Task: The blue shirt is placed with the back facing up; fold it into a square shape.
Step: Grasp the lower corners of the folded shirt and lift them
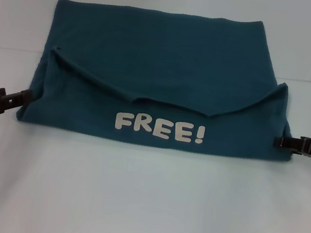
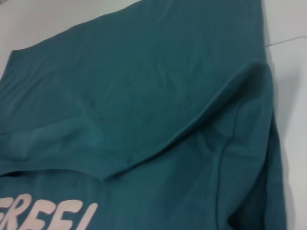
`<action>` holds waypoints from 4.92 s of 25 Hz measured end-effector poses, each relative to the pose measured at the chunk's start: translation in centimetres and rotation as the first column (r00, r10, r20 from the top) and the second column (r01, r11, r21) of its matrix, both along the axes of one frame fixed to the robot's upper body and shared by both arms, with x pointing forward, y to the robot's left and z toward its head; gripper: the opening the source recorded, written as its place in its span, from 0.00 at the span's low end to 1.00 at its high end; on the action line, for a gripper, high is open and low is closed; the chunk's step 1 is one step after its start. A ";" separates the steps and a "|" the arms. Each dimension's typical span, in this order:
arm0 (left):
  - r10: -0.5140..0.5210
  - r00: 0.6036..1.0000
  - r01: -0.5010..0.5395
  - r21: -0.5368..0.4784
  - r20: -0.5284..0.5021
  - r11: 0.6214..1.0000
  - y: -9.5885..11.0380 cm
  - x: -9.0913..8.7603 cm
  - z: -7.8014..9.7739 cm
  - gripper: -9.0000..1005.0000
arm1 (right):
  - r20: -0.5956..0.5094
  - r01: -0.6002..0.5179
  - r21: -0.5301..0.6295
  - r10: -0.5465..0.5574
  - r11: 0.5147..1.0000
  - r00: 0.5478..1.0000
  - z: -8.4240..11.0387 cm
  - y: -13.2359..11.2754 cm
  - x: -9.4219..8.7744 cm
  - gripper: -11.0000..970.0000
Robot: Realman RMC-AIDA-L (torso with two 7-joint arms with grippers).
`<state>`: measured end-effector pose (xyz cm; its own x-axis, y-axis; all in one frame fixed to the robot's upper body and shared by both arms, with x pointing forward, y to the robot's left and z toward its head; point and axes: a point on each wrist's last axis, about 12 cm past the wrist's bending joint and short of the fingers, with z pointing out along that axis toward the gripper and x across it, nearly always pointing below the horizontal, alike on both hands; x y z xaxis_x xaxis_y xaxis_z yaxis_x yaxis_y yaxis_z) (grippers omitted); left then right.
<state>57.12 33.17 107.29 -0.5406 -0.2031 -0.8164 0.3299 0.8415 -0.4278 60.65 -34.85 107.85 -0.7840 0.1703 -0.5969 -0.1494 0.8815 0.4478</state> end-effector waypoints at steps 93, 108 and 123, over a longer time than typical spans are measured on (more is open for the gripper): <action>-0.070 0.995 0.090 0.303 -0.078 0.949 -4.7 3.2 -2.0 0.28 | 0.039 0.011 0.028 -0.012 1.000 0.999 0.6 0.0 -0.1 0.60; -0.096 0.991 0.119 0.296 -0.091 0.948 -4.4 2.8 -1.4 0.06 | 0.024 0.021 0.018 -0.021 1.000 0.999 0.3 -0.6 -0.5 0.60; -0.096 0.992 0.118 0.297 -0.087 0.947 -4.2 3.0 -1.2 0.05 | 0.017 0.012 -0.037 -0.011 0.999 1.000 -0.8 1.2 0.2 0.56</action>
